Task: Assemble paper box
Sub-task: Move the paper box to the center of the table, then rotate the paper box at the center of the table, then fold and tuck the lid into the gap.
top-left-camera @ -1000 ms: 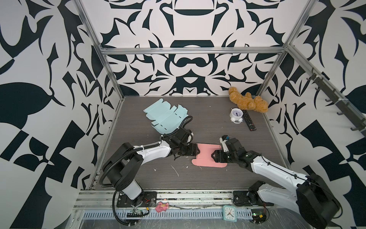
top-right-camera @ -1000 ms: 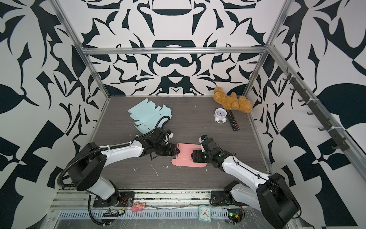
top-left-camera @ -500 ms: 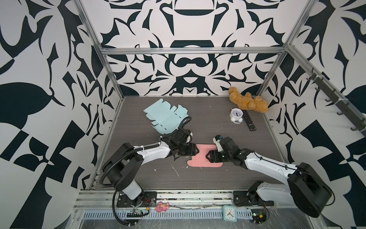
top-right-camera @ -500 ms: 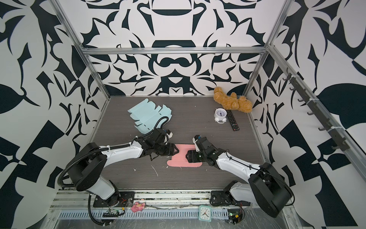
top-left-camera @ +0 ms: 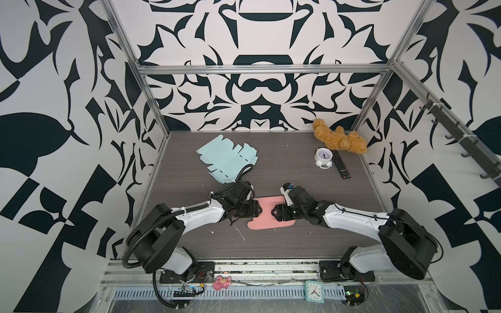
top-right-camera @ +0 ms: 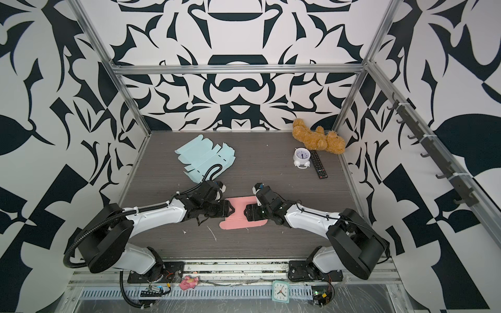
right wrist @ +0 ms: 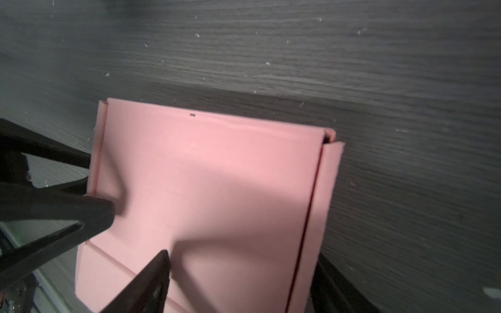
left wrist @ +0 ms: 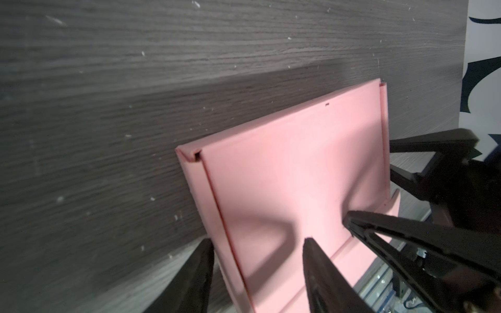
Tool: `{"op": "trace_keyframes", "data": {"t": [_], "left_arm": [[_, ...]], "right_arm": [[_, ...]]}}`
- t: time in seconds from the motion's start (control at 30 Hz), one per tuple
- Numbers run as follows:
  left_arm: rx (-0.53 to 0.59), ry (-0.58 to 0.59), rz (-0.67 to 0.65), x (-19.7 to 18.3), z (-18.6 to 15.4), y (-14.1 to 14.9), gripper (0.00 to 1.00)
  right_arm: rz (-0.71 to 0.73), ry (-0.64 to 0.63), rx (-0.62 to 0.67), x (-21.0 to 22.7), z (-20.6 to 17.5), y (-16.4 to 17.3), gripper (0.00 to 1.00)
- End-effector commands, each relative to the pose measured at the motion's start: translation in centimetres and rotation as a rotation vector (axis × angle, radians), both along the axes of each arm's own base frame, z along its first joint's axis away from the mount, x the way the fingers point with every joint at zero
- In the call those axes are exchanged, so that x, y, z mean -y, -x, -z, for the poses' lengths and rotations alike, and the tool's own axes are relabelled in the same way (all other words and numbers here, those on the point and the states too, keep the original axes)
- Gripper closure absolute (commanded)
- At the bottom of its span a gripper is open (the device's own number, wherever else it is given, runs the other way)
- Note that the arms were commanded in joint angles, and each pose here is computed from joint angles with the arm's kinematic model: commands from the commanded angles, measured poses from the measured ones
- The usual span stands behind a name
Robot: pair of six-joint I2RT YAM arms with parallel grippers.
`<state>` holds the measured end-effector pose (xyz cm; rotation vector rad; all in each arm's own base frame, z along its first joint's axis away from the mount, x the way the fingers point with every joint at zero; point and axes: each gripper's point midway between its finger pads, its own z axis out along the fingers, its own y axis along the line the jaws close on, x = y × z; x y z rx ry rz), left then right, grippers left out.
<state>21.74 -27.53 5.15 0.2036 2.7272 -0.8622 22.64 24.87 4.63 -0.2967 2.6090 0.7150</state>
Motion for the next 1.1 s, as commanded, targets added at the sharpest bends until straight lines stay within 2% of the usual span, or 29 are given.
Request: {"op": "trace_keyframes", "data": {"t": [0.0,0.13,0.33,0.53,0.73,1.07], "left_arm": [[-0.006,0.026,0.008,-0.2,-0.5,0.3,0.44],[-0.003,0.023,0.004,-0.5,-0.4,0.0,0.45],[-0.003,0.010,-0.005,-0.8,-0.2,-0.3,0.45],[0.023,-0.015,-0.033,-2.1,-1.2,0.0,0.34],[0.024,-0.026,-0.031,-3.5,-2.2,2.2,0.27],[0.050,-0.061,-0.010,-3.8,-3.8,6.3,0.25]], "right_arm": [[-0.034,-0.087,0.019,-2.0,-2.1,0.1,0.19],[-0.021,-0.071,0.023,-1.4,-2.1,0.3,0.16],[0.035,0.017,0.052,1.1,-1.6,0.5,0.12],[0.058,0.063,0.071,2.6,-2.2,0.8,0.08],[0.054,0.106,0.053,3.7,-2.7,1.8,0.08],[0.029,0.117,0.036,4.1,-3.8,4.1,0.08]]}}
